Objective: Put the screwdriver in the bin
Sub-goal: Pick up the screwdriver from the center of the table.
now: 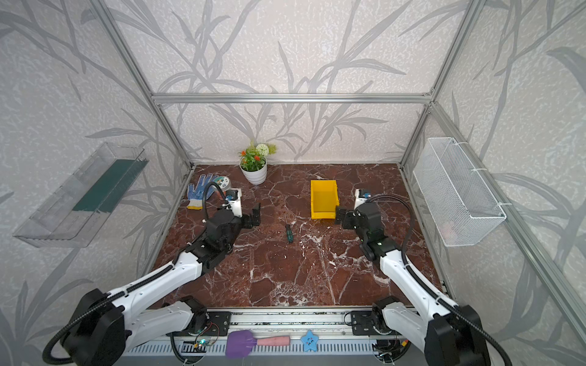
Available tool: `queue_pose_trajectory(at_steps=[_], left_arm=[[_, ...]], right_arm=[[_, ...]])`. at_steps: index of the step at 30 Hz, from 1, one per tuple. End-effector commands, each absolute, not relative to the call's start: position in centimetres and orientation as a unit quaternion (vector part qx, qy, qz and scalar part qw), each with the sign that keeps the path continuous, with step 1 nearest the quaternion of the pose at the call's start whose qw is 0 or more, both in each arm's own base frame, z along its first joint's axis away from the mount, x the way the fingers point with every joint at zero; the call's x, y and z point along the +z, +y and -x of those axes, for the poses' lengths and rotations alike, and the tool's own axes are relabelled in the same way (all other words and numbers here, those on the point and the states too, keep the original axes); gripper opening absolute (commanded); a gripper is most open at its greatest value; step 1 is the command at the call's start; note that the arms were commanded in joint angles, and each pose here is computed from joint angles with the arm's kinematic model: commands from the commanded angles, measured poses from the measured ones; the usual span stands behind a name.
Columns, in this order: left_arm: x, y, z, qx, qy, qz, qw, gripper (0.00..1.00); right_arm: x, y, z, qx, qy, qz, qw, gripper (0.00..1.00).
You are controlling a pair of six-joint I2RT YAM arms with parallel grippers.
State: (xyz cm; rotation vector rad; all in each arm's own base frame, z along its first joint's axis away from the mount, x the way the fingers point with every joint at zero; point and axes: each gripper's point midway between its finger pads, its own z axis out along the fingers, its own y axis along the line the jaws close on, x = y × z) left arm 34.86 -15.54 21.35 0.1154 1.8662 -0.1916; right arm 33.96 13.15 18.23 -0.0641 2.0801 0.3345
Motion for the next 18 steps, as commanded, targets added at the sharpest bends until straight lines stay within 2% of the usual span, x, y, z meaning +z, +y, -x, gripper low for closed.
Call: queue_pose_trajectory(at_steps=[1, 6, 9, 11, 15, 18], left_arm=[[18.6, -17.4, -33.6, -0.113, 0.850, -0.062, 0.511, 0.99], [15.4, -13.9, -32.0, -0.114, 0.882, 0.078, 0.450, 0.99], [13.9, -13.1, -31.2, -0.181, 0.875, 0.126, 0.430, 0.99], [13.1, -12.1, -30.8, -0.224, 0.868, 0.167, 0.410, 0.99], [12.4, -10.6, -30.2, -0.218, 0.868, 0.180, 0.408, 0.99], [12.3, -10.4, -29.9, -0.220, 0.866, 0.178, 0.411, 0.99]], right_arm=[[15.4, 18.2, -31.1, 0.108, 0.886, 0.143, 0.427, 0.99], [11.8, 25.3, -29.5, 0.124, 0.908, 0.213, 0.338, 0.99], [9.5, 27.6, -29.3, 0.102, 0.920, 0.242, 0.292, 1.00], [7.9, 28.7, -29.5, 0.089, 0.928, 0.247, 0.265, 0.96], [5.2, 30.2, -30.0, 0.084, 0.938, 0.243, 0.232, 0.92], [3.7, 31.2, -30.1, 0.083, 0.945, 0.246, 0.198, 0.78]])
